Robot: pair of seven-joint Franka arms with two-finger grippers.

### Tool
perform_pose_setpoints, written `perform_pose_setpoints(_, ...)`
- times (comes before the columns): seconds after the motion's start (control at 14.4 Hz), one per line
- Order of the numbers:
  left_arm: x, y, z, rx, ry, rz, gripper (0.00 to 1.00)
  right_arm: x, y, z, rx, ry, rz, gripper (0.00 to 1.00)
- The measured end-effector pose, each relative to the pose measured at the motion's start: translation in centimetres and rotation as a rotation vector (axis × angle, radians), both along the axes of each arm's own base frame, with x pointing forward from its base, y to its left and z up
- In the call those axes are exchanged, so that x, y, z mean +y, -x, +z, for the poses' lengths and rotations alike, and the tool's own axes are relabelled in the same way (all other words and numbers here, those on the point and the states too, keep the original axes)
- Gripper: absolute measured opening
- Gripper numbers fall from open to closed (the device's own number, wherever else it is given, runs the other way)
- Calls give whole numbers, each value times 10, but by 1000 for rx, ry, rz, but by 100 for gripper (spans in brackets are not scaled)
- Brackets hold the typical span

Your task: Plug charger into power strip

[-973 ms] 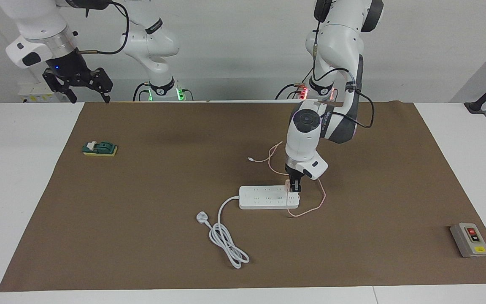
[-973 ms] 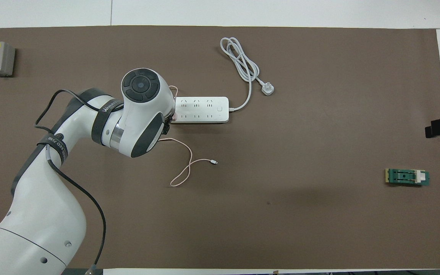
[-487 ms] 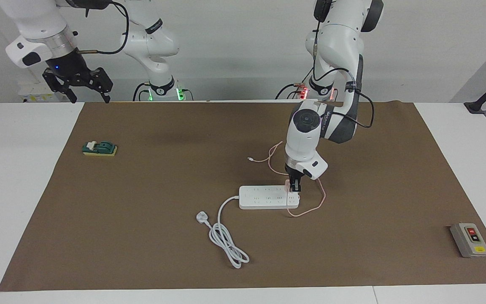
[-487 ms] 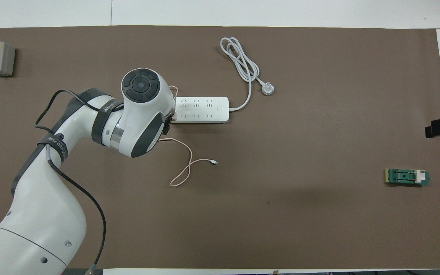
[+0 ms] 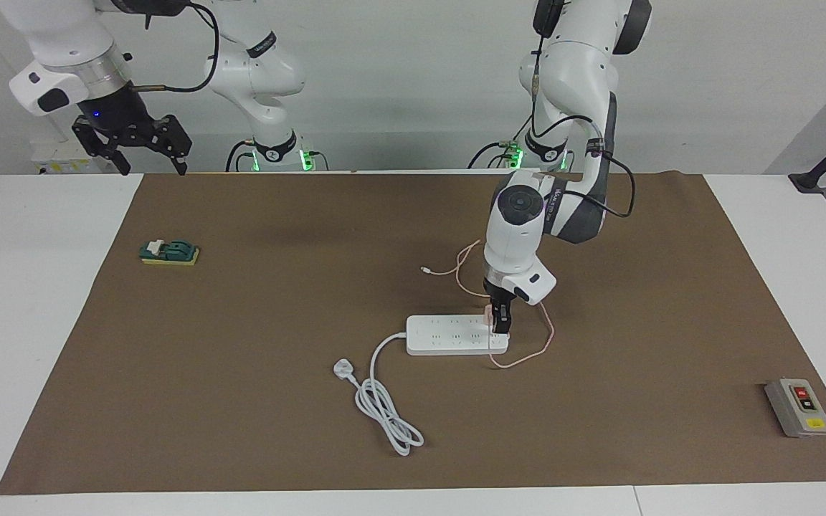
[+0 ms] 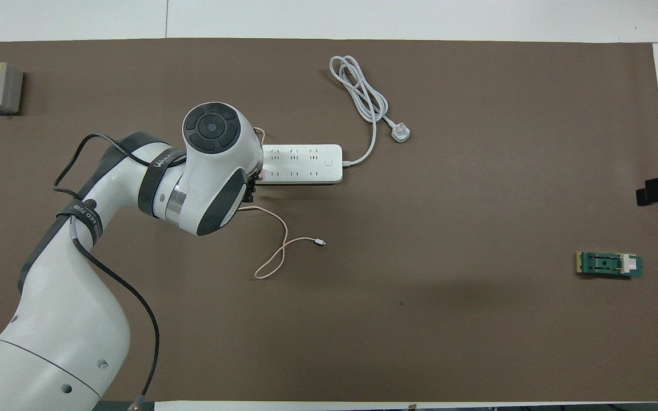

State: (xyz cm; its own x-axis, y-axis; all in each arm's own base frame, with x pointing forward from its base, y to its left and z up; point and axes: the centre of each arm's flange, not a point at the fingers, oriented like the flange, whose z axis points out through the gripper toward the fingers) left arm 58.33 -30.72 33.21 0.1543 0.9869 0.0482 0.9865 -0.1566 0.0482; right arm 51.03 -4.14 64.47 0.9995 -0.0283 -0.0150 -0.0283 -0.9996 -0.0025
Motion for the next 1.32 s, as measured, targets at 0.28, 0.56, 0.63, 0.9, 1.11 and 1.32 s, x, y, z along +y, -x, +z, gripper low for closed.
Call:
perform_pose_setpoints(0.28, 10, -1, -1, 40, 13, -150, 78, 0, 0, 0, 0, 0, 0, 100)
perform_pose_setpoints(0.56, 17, -2, 17, 32, 14, -157, 78, 0, 0, 0, 0, 0, 0, 100)
perform_pose_setpoints(0.63, 18, -1, 23, 30, 14, -157, 82, 0, 0, 0, 0, 0, 0, 100)
perform_pose_setpoints(0.9, 22, 4, 62, 3, 18, -153, 82, 0, 0, 0, 0, 0, 0, 100)
perform_pose_setpoints(1.11, 36, 7, 96, -1, 30, -180, 82, 0, 0, 0, 0, 0, 0, 100)
perform_pose_setpoints(1.32, 62, 1, 132, 11, 44, -255, 82, 0, 0, 0, 0, 0, 0, 100)
